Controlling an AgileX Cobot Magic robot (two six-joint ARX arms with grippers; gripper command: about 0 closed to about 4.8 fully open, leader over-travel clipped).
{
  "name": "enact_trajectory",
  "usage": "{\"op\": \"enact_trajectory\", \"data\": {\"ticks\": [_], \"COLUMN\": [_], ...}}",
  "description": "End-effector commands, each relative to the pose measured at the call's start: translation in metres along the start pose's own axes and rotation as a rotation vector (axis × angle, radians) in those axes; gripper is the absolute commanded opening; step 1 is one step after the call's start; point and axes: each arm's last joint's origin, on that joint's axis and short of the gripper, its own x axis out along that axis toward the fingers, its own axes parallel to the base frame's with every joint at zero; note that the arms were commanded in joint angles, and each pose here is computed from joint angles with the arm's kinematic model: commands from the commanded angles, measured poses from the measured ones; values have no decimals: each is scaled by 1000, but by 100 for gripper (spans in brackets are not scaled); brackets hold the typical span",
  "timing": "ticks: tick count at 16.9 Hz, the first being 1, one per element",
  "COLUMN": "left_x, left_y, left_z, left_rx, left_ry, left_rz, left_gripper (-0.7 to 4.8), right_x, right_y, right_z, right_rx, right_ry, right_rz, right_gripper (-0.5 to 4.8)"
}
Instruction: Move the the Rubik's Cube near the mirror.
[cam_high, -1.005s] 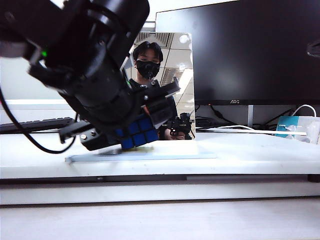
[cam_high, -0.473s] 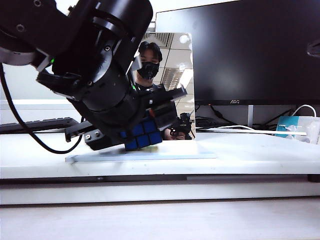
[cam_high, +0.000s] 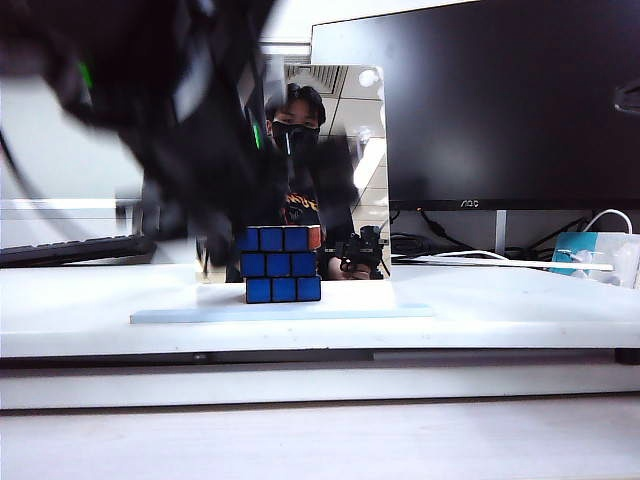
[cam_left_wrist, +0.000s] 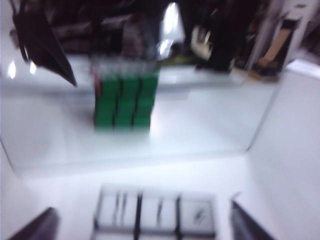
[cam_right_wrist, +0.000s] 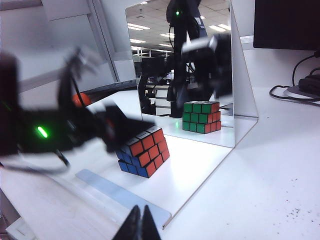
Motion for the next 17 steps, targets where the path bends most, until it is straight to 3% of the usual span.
{"op": "enact_trajectory", "data": {"ticks": [1,2,3,4,5,6,8,9,10,12,17], "left_x": [-18,-26,-37,-52,-69,-80,-117,-144,-166,-197,-235], "left_y": [6,9,13,19,24,29,46,59,70,92,135], "left_z": [25,35,48,65,79,89,118,134,143,149,134], "left_rx": [80,123,179,240,289,316,308,275,288,318,367], "left_ry": [-12,-17,-35,-67,-99,-124,-212,-285,-350,-426,-389], "left_rz": [4,0,-6,-16,-34,-61,-256,-445,-605,-754,-747], "left_gripper": [479,479,369,105,0,-6,-6,-6,-6,-6,-6], "right_x": [0,0,0,0,0,0,0,-1,-2,-4,-5], "right_y": [-1,-1,-1,-1,-1,-1,-4,-7,-10,-15,-16], "right_z": [0,0,0,0,0,0,1,2,3,4,4], "right_rx": [-7,-14,-18,-18,-18,-18,-17,-26,-90,-162,-205], "right_ry": [-16,-17,-17,-17,-17,-19,-40,-70,-86,-103,-96], "right_rz": [-24,-26,-27,-30,-31,-37,-121,-248,-361,-538,-584], "right_gripper": [-1,-1,-1,-1,-1,-1,-1,-1,-1,-1,-1]}}
